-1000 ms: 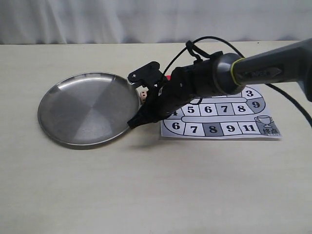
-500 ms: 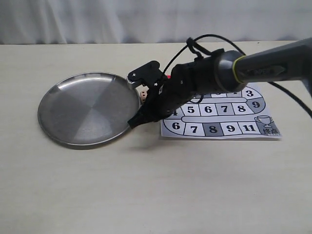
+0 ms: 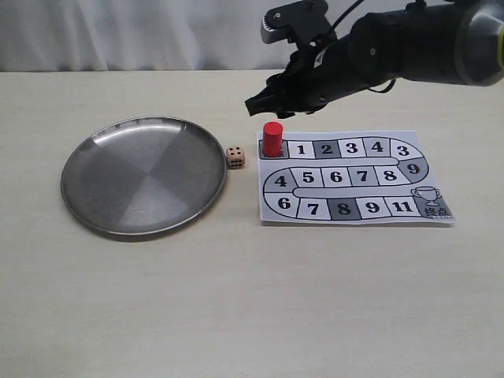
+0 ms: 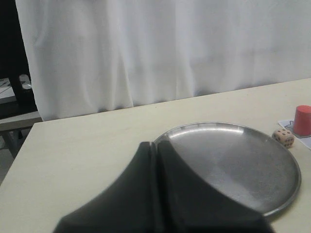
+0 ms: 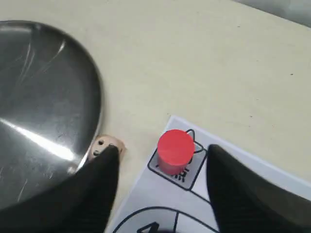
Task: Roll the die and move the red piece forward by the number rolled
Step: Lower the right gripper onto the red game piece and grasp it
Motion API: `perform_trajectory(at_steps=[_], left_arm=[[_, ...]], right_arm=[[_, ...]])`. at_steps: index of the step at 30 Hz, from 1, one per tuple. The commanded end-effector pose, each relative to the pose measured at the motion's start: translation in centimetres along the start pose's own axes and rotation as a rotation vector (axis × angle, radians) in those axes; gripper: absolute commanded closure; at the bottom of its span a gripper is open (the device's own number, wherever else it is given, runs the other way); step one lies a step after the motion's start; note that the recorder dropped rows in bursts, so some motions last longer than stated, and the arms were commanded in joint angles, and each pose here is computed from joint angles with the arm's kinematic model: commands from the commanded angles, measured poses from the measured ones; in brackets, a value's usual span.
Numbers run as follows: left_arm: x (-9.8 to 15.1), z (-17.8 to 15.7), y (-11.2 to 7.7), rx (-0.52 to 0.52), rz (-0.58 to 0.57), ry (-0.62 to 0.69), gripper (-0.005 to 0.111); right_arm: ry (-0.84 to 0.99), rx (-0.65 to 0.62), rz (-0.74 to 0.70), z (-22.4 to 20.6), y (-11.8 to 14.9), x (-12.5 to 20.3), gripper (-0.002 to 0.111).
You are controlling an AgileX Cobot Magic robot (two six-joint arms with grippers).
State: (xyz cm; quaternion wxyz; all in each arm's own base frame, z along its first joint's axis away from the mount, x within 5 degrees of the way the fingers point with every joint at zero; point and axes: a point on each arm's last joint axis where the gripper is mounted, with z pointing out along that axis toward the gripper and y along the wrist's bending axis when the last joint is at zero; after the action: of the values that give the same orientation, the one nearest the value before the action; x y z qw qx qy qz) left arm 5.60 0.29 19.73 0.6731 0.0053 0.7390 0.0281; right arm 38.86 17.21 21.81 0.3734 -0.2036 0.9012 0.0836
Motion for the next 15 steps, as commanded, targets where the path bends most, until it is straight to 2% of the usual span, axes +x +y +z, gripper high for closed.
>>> perform_trajectory(at_steps=[1, 5, 13, 15], left_arm=[[0.0, 0.0, -0.1, 0.01, -0.002, -0.009, 0.107], [0.0, 0.0, -0.1, 0.01, -0.002, -0.009, 0.107], [0.0, 0.0, -0.1, 0.01, -0.002, -0.009, 0.107], [0.0, 0.0, -0.1, 0.01, -0.002, -0.009, 0.107]], right_arm=[[-0.035, 0.016, 0.051, 1.8, -0.7, 0.3, 0.035], [-0.019, 0.018, 0.051, 3.8, -0.9, 0.4, 0.028], [0.046, 0.021, 0.057, 8.7, -1.3, 1.7, 0.029], [0.057, 0.027, 0.063, 9.6, -1.7, 2.2, 0.034]])
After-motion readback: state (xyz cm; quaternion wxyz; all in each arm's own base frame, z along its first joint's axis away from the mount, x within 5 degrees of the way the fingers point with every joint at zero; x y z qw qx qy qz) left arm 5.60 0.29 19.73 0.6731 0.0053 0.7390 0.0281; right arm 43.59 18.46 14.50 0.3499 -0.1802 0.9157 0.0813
